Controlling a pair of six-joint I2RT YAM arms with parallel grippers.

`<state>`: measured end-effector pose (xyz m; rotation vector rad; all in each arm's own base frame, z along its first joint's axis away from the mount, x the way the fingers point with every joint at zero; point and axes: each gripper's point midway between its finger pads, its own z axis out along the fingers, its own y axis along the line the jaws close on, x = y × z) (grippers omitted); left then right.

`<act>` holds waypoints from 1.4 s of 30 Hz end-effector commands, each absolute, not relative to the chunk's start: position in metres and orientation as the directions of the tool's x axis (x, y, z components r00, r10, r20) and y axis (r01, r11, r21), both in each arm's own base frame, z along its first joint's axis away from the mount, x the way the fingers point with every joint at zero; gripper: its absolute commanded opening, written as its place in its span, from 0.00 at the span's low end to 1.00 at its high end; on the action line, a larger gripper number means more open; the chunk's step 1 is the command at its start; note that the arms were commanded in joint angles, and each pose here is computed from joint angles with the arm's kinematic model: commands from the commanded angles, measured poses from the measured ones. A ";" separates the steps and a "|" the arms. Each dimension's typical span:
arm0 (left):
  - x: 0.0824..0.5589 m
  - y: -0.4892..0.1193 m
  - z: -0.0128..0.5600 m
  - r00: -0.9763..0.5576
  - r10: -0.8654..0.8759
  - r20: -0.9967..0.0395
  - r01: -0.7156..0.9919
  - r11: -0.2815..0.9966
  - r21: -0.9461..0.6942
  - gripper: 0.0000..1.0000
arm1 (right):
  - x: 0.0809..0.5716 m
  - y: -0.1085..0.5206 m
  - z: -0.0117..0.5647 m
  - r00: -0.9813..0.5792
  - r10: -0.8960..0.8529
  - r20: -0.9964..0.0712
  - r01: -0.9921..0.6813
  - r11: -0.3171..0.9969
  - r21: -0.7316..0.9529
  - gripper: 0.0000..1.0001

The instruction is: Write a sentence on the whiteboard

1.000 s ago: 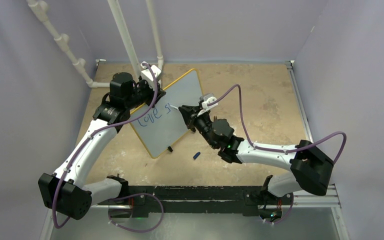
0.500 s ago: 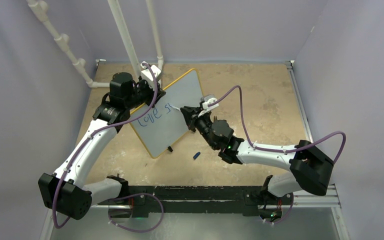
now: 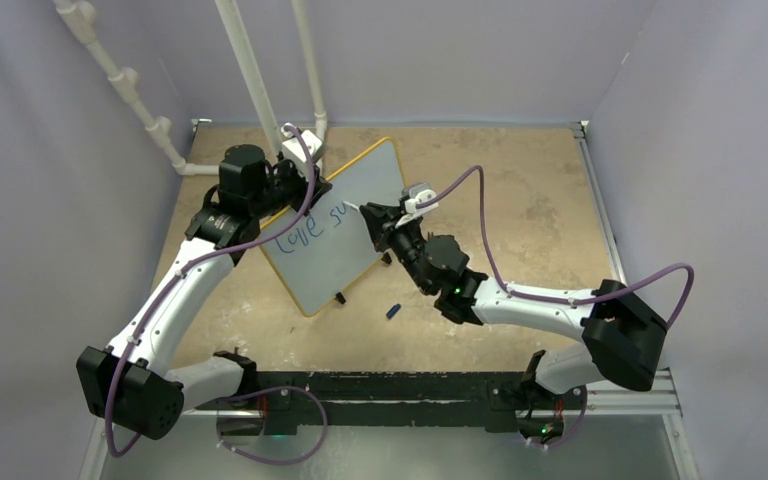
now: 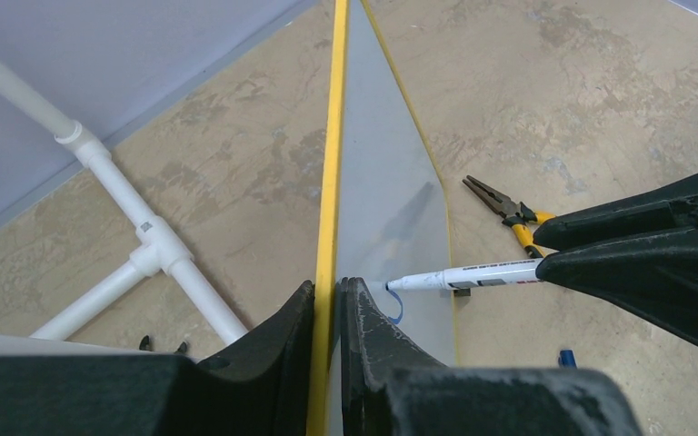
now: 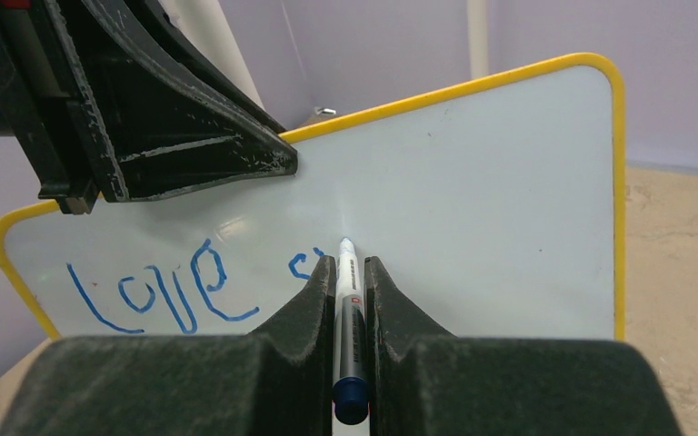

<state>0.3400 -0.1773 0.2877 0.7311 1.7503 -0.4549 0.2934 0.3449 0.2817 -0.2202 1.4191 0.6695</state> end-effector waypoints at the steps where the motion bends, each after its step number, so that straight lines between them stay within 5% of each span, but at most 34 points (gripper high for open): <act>1: 0.342 -0.169 0.284 -0.172 0.260 -0.950 0.659 0.747 0.085 0.00 | 0.300 0.345 0.312 0.067 0.350 -0.934 -0.544 0.798 0.260 0.00; 30: 0.342 -0.169 0.284 -0.174 0.260 -0.950 0.664 0.743 0.082 0.00 | 0.296 0.326 0.268 -0.020 0.332 -0.943 -0.478 0.825 0.300 0.00; 37: 0.342 -0.173 0.297 -0.160 0.232 -0.960 0.669 0.740 0.067 0.44 | 0.280 0.307 0.300 0.003 0.370 -0.929 -0.510 0.800 0.316 0.00; 42: 0.345 -0.183 0.309 -0.166 0.190 -0.968 0.692 0.721 0.022 0.56 | 0.266 0.288 0.306 0.000 0.375 -0.927 -0.518 0.793 0.320 0.00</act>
